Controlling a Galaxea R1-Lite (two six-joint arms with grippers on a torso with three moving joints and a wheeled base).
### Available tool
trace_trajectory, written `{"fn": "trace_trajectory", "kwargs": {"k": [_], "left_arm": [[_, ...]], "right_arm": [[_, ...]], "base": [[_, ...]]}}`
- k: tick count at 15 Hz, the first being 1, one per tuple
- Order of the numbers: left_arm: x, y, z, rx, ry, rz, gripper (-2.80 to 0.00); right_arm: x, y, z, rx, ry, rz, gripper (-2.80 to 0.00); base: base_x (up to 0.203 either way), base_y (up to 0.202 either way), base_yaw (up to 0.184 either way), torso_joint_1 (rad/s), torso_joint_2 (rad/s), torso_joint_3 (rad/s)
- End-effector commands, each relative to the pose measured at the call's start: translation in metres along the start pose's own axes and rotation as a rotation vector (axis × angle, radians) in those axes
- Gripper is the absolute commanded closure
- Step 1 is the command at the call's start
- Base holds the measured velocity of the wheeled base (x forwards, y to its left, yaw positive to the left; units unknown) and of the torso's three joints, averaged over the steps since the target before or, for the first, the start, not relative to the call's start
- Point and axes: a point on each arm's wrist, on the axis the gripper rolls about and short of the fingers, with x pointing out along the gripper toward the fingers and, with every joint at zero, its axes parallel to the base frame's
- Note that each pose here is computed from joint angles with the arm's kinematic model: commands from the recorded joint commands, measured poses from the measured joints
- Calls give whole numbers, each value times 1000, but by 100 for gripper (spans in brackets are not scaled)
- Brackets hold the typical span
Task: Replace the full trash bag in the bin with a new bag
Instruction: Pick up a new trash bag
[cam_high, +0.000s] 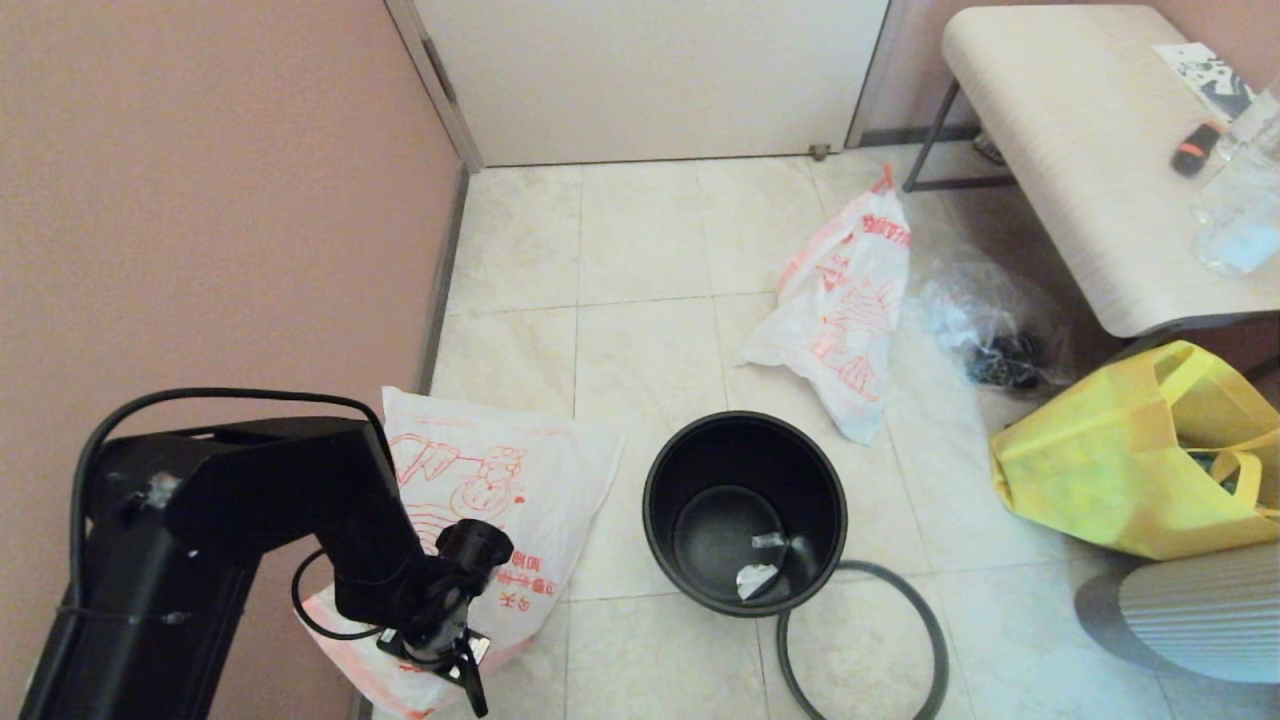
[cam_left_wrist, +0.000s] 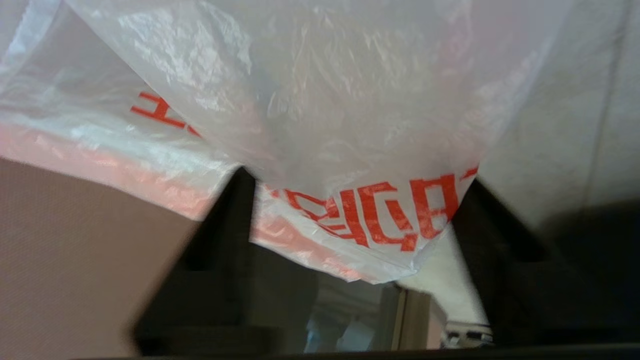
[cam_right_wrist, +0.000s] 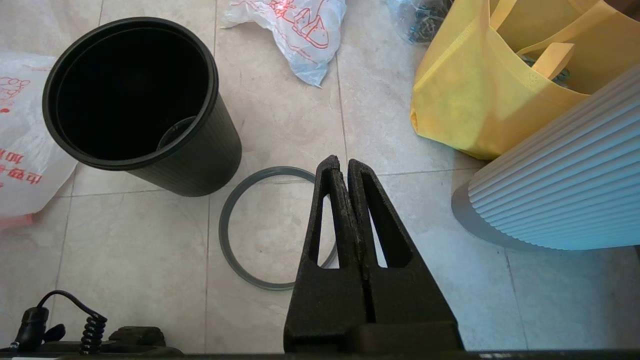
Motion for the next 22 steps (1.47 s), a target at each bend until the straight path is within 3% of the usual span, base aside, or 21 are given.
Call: {"fn": "trace_trajectory", "kwargs": {"k": [1,6,10,14,19,22], "left_arm": [[0,1,1,3,7,16,0],[-1,2,-1,12,39,34,0],[-19,9,3,1,19,28,0],[-73,19,5,-54,-9,-15,0],[-150,33,-8,-162,18,-70,0],[-182,43,-20,-210,-38,-98,0]], "right_arm": [[0,0,0,0,1,0,0],[0,0,0,0,1,0,0],[0,0,0,0,1,0,0],[0,0,0,0,1,0,0],[0,0,0,0,1,0,0],[0,0,0,0,1,0,0]], "base": [[0,0,0,0,0,0],[0,0,0,0,0,0],[0,0,0,0,0,0],[0,0,0,0,0,0],[0,0,0,0,0,0],[0,0,0,0,0,0]]}}
